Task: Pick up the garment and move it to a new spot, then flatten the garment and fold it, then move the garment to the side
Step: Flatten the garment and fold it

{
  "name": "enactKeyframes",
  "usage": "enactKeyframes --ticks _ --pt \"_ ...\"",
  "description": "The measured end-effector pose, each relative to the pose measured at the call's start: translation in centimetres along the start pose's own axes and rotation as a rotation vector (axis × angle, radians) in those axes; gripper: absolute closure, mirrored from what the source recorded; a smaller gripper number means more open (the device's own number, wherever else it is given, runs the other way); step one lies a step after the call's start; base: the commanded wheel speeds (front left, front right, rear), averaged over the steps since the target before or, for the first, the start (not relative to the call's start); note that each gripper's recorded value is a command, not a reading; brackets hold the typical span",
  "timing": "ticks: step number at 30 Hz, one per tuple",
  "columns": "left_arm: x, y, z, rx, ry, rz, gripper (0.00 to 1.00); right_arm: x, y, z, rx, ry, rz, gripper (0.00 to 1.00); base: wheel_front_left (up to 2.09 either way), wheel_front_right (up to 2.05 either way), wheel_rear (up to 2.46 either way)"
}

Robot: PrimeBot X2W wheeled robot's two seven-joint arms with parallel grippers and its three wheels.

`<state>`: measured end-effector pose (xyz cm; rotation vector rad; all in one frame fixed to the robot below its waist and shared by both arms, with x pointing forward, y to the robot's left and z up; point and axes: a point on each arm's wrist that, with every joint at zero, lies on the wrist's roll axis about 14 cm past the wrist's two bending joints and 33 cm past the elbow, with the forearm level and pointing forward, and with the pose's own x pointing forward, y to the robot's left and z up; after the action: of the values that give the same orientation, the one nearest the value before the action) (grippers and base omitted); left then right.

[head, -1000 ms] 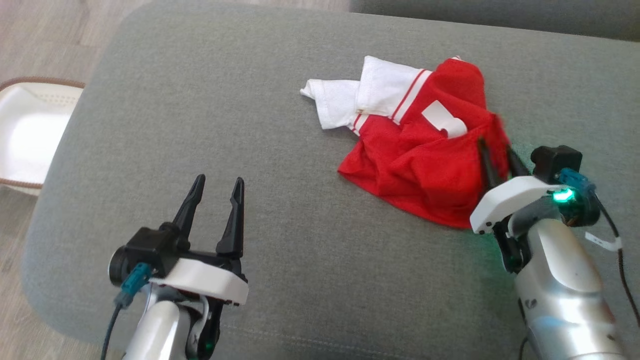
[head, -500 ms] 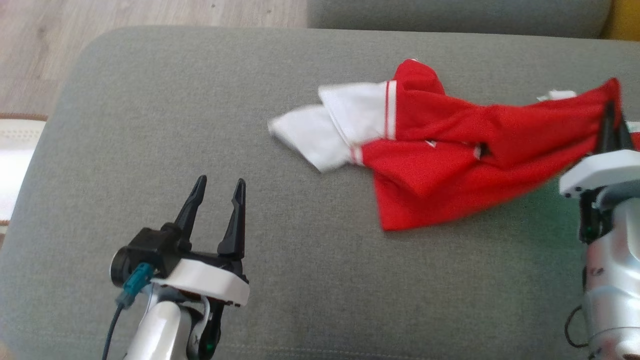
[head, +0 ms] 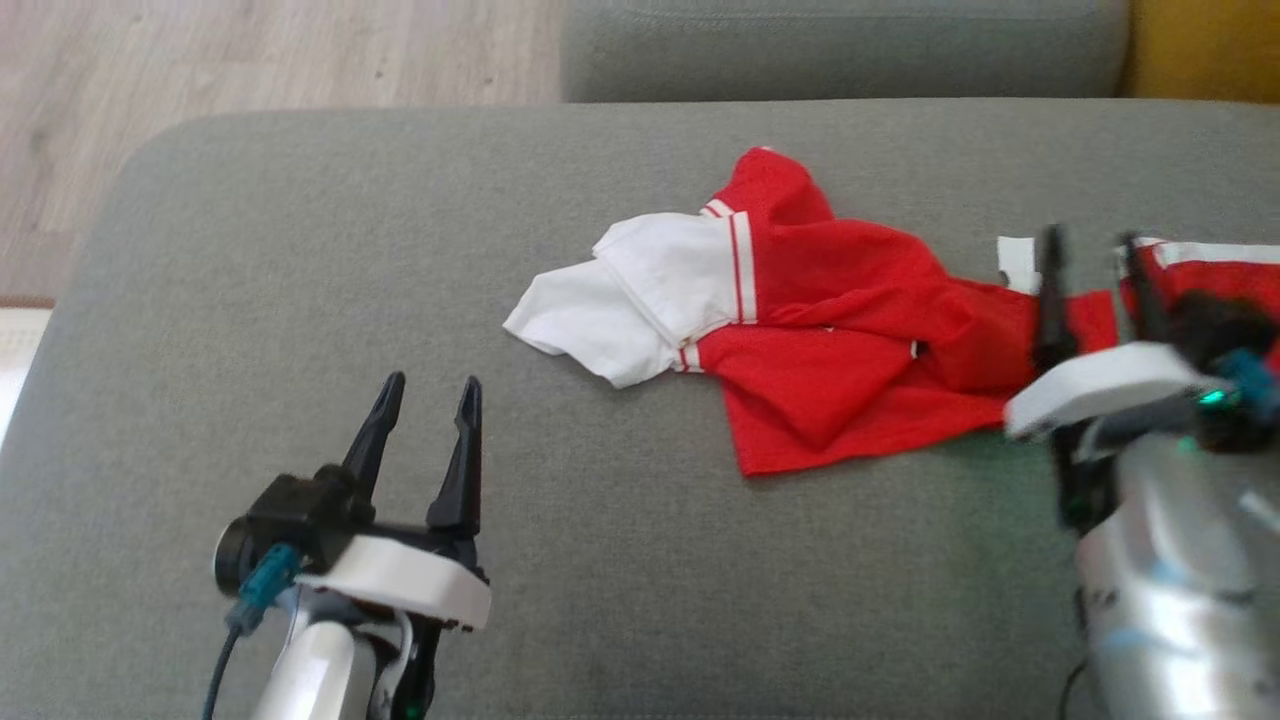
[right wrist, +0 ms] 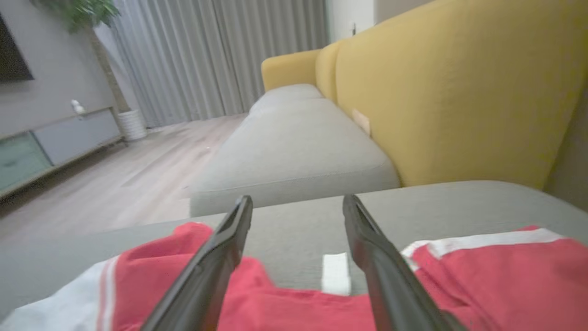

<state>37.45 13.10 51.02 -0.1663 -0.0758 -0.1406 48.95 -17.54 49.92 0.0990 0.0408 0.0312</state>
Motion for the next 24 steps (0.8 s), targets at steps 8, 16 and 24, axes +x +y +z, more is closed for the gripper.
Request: enactKeyframes --ticks 8,16,24 --pt "-0.2 -1.7 0.0 -0.022 -0.002 -0.046 0.0 -7.9 6.0 -2.1 0.113 -0.017 0.2 0.0 0.0 0.0 0.0" --pt "-0.1 -2.7 -0.1 -0.03 0.002 -0.074 0.0 -10.9 6.9 -3.9 0.135 0.028 0.226 0.0 0.0 0.0 0.0" --pt "-0.4 -1.8 -0.5 -0.029 0.012 -0.048 0.0 -10.5 8.5 -4.6 0.083 0.055 0.281 0.0 0.0 0.0 0.0"
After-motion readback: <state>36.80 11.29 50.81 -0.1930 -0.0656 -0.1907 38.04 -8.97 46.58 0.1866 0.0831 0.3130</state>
